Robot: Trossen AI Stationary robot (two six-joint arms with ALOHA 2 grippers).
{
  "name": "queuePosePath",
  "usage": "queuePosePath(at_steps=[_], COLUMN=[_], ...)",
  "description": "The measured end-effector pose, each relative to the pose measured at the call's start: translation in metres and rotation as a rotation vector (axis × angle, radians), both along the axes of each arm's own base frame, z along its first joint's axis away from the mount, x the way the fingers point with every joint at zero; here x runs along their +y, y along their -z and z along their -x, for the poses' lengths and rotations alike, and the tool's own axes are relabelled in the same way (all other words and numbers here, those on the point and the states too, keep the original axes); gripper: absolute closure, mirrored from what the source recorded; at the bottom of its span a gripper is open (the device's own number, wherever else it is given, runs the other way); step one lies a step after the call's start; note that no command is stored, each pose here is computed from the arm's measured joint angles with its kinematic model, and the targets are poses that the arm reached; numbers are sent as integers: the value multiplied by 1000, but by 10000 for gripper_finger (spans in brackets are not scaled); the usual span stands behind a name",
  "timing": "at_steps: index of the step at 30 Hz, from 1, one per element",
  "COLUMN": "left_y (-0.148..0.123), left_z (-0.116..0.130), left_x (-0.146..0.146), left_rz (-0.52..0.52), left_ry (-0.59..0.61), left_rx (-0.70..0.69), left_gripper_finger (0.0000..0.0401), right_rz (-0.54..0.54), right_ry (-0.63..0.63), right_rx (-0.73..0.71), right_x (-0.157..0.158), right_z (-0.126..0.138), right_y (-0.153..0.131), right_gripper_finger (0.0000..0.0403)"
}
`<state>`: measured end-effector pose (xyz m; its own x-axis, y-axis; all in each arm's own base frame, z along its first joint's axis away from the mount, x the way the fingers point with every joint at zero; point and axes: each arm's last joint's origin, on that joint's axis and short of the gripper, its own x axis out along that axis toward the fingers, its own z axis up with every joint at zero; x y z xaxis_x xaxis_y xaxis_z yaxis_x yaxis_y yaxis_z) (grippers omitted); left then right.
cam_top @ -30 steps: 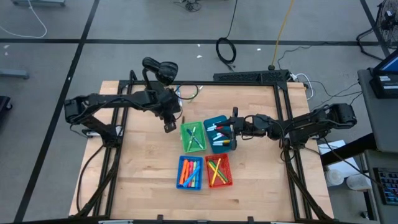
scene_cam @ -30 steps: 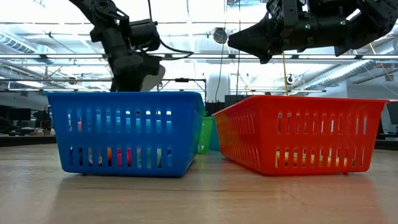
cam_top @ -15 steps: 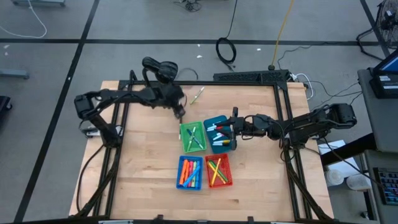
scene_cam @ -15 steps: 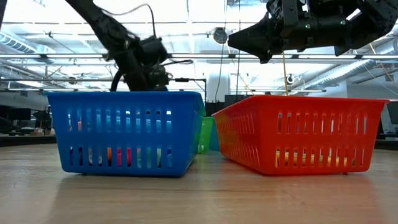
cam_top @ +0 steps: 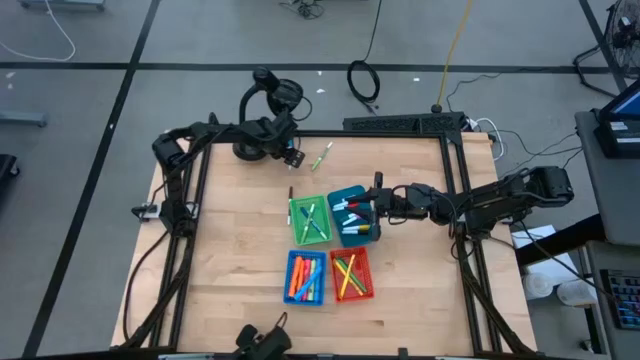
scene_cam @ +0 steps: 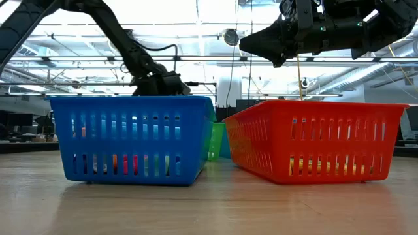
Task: Pick & Place Markers
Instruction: Put the blue marker into the green bin
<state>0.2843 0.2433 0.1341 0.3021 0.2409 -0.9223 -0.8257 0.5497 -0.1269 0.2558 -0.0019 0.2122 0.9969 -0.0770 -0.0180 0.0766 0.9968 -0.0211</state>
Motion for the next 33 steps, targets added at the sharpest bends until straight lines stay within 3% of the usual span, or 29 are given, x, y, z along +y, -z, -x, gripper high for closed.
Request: queuePosePath(at_steps=[5, 13, 23, 33], left_y=[0, 2, 9, 4], left_z=[-13, -18, -15, -26], left_x=[-6, -18, -29, -57], left_rz=[20, 20, 85, 73], left_ry=[24, 67, 83, 232], left_rx=[105, 147, 175, 232], left_gripper_finger=[199, 243, 380, 381], right_rz=[-4, -7, -7, -7], right_ry=[-1, -1, -1, -1], right_rx=[9, 9, 8, 8], right_x=[0, 0, 0, 0], right_z=[0, 0, 0, 0], right_y=[1, 1, 1, 1], right_gripper_finger=[312, 312, 312, 312])
